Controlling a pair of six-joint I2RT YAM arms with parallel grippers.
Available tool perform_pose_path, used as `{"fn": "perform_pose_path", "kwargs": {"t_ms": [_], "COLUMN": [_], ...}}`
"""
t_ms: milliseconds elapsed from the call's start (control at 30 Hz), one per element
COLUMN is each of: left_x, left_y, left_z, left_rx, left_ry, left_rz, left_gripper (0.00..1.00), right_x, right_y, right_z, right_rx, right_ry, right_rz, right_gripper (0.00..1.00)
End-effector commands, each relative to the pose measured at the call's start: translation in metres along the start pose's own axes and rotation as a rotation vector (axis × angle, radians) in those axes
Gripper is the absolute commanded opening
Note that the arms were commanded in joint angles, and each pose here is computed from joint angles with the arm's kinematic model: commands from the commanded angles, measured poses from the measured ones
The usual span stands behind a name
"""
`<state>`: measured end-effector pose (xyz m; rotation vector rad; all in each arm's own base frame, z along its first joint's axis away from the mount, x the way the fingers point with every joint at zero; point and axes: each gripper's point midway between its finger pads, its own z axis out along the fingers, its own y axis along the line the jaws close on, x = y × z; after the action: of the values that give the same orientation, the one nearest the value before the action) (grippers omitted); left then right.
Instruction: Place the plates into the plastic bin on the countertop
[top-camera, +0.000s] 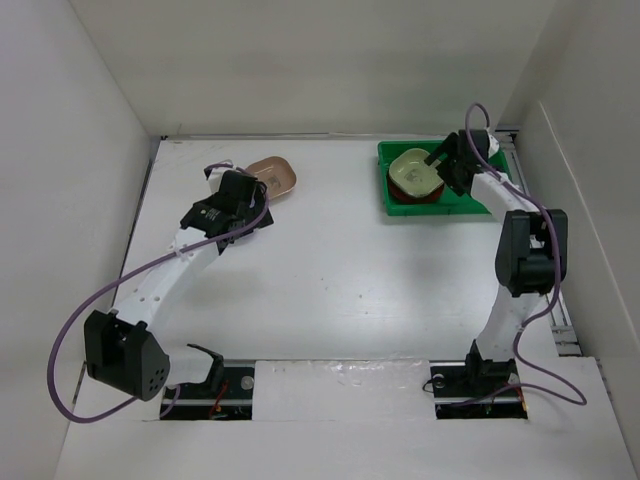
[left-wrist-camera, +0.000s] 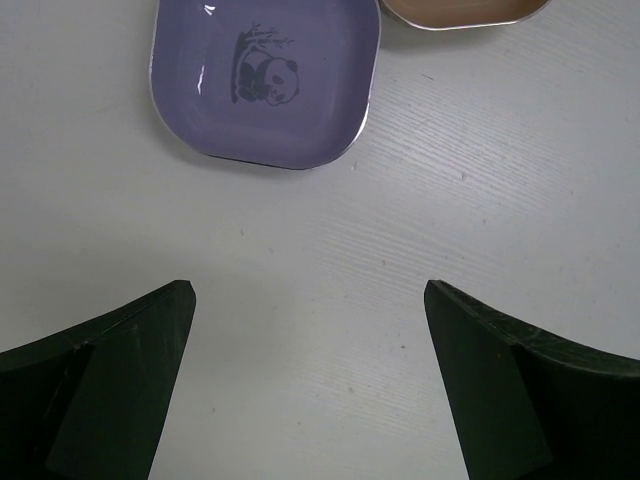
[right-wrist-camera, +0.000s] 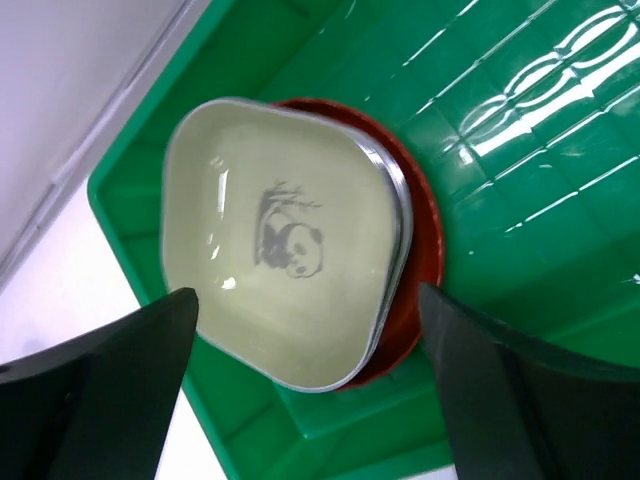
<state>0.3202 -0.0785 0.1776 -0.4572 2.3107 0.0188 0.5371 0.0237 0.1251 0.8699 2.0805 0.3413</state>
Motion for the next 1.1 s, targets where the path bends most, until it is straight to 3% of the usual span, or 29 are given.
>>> {"fn": "perform_pose_path", "kwargs": {"t_ms": [0,33,133,200,300,433,567,700,867,1067], "left_x": [-0.005,-0.005,-0.004,-0.007,-0.008,-0.01,-0.015,-0.01,0.008,0.023], "left_y": [0.002,0.002,0.004,0.001,-0.003,-0.009,0.009,0.034,0.048,0.077], "left_z": [-0.007,-0.007,-0.003,0.001,0.005,0.023,0.061,0.093,0.124,0.153], "left_rx": [0.012,0.012,-0.006,-0.025,-0.034,-0.051,-0.066,-0.211,-0.294,-0.402], "left_ry": [-0.025,-0.025,-0.023,-0.018,-0.006,0.037,0.121,0.128,0.172,0.193], "left_rz": [-0.001,-0.001,-0.008,-0.029,-0.033,-0.065,-0.239,-0.361,-0.468,-0.515], "left_gripper": [1.0,1.0,1.0,1.0,1.0,1.0,1.0,1.0,1.0,1.0], "right_x": [-0.031,-0.034,-0.017,0.012,0.068,0.112,0.153,0.191,0.244,0.273], "right_y": [0.056,0.066,0.124,0.173,0.19,0.189,0.187,0.183,0.169,0.156], "right_z": [-0.04,-0.048,-0.077,-0.099,-0.107,-0.136,-0.173,-0.207,-0.228,-0.24], "right_rx": [-0.109,-0.119,-0.24,-0.352,-0.401,-0.458,-0.594,-0.7,-0.778,-0.817], "right_ry": [-0.135,-0.172,-0.208,-0.198,-0.118,-0.059,-0.009,0.068,0.188,0.241], "right_rz": [-0.027,-0.031,-0.256,-0.399,-0.548,-0.596,-0.683,-0.747,-0.819,-0.866], "right_gripper": [1.0,1.0,1.0,1.0,1.0,1.0,1.0,1.0,1.0,1.0]}}
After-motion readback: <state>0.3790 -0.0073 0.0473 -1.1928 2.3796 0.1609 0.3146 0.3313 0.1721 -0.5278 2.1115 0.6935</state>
